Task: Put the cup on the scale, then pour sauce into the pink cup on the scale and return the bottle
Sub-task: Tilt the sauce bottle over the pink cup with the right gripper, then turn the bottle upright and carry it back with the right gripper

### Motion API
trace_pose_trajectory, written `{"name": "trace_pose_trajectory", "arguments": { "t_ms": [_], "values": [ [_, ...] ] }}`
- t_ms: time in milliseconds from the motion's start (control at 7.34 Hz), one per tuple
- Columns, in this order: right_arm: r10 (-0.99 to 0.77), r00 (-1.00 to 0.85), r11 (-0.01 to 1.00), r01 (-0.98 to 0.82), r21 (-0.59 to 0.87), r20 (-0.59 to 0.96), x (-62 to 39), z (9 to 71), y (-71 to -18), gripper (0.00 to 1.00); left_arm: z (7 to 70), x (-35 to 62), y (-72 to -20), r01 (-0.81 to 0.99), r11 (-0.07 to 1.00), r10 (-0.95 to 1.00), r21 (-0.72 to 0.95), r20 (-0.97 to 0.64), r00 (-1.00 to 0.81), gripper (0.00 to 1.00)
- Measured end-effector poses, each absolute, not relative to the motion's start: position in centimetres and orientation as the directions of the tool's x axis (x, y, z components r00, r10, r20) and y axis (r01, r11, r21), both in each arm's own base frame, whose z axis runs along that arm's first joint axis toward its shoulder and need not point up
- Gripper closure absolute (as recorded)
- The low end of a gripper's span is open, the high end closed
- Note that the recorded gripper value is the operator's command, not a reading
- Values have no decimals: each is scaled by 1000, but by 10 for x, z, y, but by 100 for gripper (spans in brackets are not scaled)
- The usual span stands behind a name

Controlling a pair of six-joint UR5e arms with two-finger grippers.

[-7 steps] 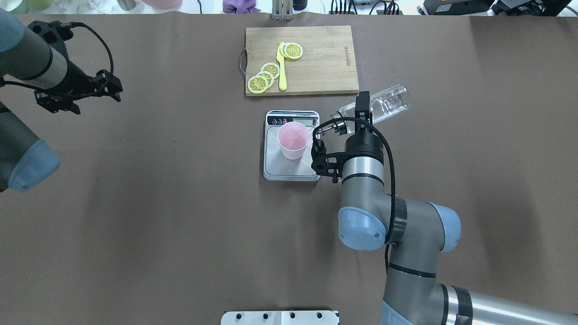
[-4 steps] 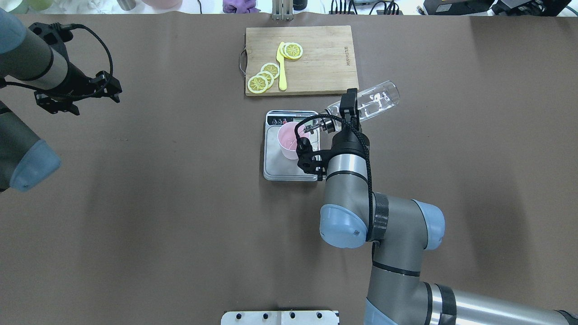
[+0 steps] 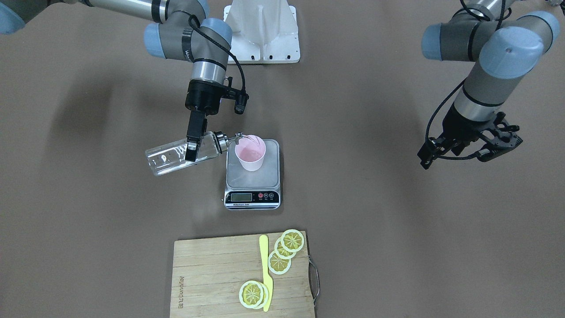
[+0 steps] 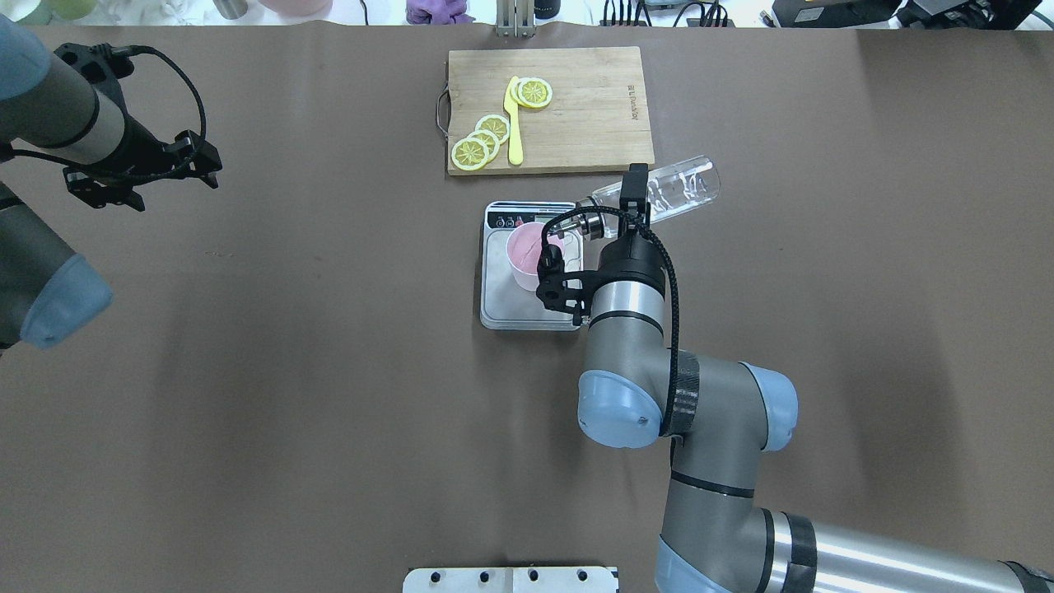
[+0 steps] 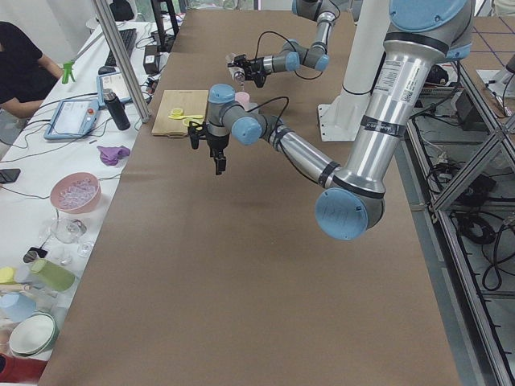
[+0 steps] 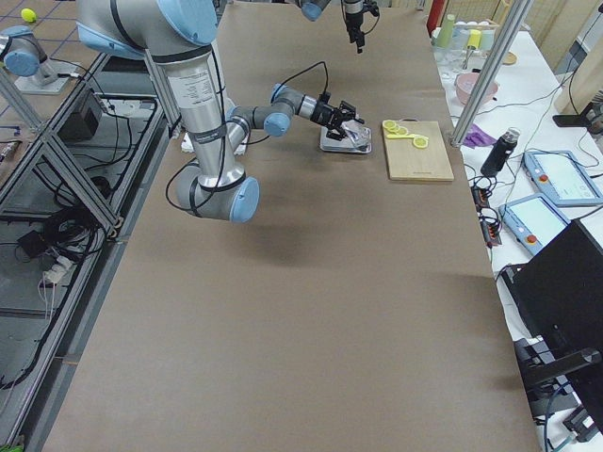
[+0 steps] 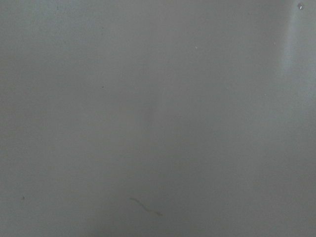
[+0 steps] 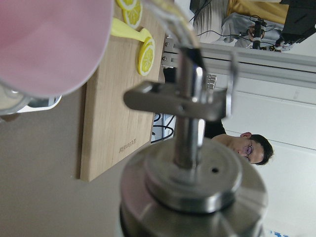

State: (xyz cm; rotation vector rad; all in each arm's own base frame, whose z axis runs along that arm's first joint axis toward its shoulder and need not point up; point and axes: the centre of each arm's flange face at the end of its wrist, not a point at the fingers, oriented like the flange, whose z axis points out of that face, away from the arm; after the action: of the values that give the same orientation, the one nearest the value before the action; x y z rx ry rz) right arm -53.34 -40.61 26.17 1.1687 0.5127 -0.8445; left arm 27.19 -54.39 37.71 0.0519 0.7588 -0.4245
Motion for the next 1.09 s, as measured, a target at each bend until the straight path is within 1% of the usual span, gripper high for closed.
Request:
{"name": "trace_pose_trajectory", "arguments": {
  "t_ms": [272, 545, 817, 1089],
  "values": [
    [-307, 779, 190, 613, 767, -547, -536, 265, -405, 85, 376, 272, -544, 391, 914, -353, -104, -678, 645, 1],
    [-315, 893, 219, 398, 891, -321, -531, 263, -405, 85, 375, 271, -543, 390, 915, -351, -103, -681, 643, 1],
    [-321, 940, 228, 197, 953, -118, -506, 281, -413, 85, 373, 262, -545, 371, 922, -339, -110, -690, 640, 1],
    [-318, 947, 273, 47, 961, 44, -470, 298, -423, 85, 394, 218, -555, 275, 961, -222, -33, -687, 692, 1]
  ]
}}
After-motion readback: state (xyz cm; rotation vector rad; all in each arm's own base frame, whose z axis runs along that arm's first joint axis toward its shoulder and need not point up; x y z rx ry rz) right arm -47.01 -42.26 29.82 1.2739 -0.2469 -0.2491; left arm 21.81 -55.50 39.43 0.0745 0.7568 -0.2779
